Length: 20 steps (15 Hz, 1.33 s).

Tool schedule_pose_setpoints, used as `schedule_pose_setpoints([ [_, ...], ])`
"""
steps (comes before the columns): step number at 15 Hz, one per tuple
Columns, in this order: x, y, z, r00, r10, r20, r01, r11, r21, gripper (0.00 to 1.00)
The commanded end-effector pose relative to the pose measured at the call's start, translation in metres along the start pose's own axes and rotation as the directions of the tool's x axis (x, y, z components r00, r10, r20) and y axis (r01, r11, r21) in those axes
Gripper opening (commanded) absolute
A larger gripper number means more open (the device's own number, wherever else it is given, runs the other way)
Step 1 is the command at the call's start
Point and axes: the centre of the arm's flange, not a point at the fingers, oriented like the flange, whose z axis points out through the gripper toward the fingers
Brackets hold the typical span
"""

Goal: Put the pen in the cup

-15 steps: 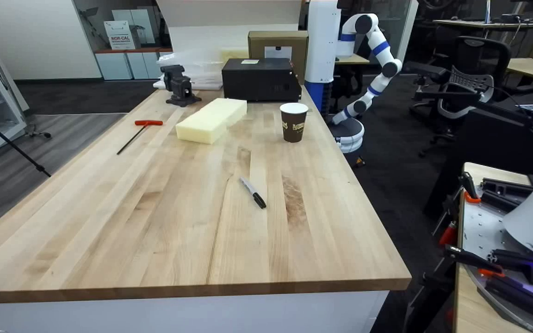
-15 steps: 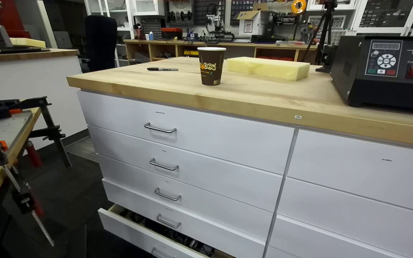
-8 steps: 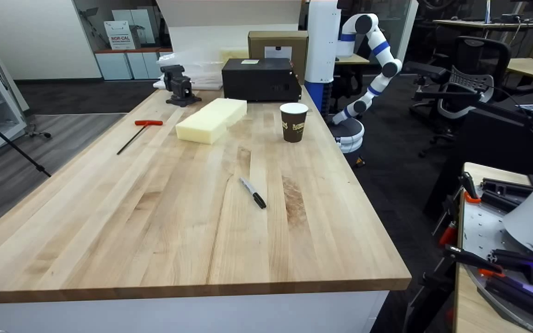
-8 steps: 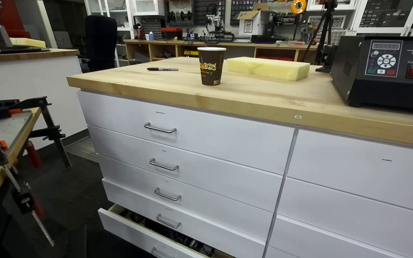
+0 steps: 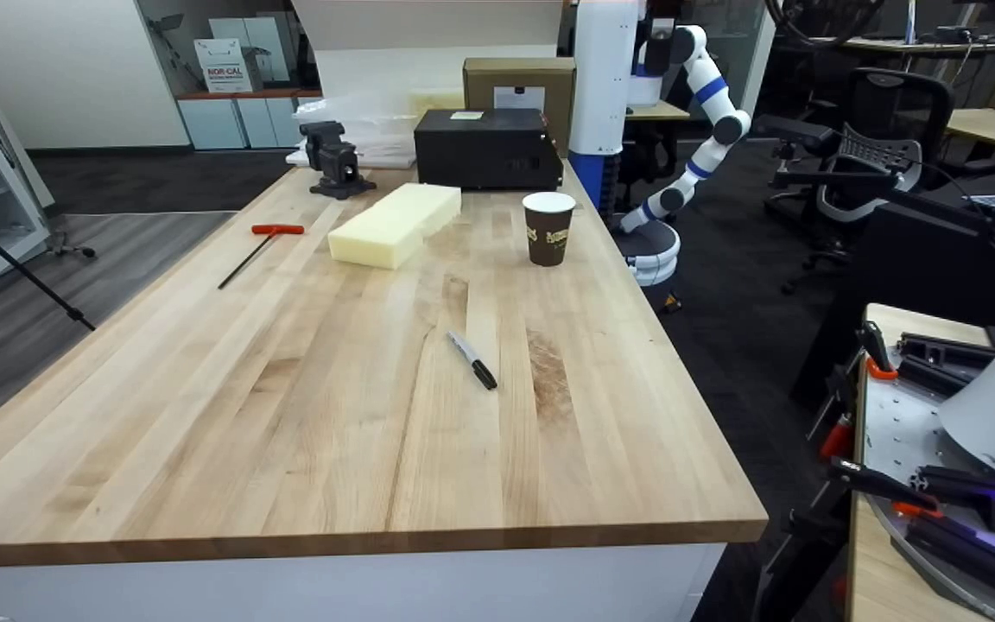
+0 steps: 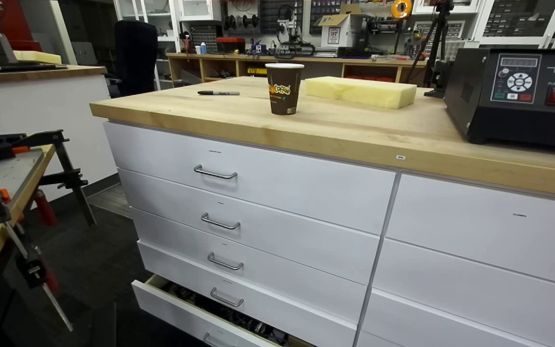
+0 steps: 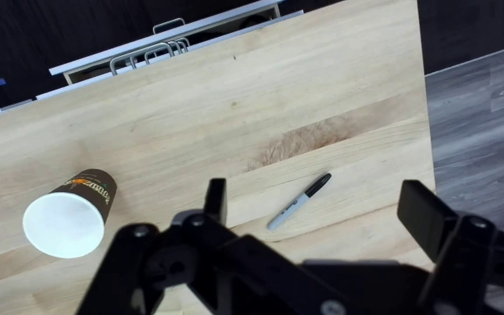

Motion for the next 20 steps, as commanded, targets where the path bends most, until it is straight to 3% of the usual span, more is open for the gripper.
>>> schedule_pose_setpoints([
  [1,0.067,0.003,0.037,0.999,-0.009,0.053,0.01,1.0,-0.014,1.0],
  [3,0.084,-0.004,0.055,0.998,0.006,0.058,-0.002,0.998,-0.055,1.0],
  [7,0.151,0.016,0.121,0.985,0.14,0.102,-0.121,0.977,-0.175,1.0],
  [10,0.181,0.009,0.165,0.972,0.181,0.15,-0.15,0.968,-0.201,1.0],
  [11,0.145,0.019,0.159,0.981,0.148,0.127,-0.125,0.977,-0.175,1.0],
  [13,0.153,0.018,0.178,0.978,0.147,0.147,-0.121,0.977,-0.173,1.0],
  [18,0.153,0.019,0.167,0.98,0.148,0.129,-0.125,0.977,-0.174,1.0],
  [20,0.151,0.011,0.173,0.975,0.205,0.087,-0.188,0.968,-0.166,1.0],
])
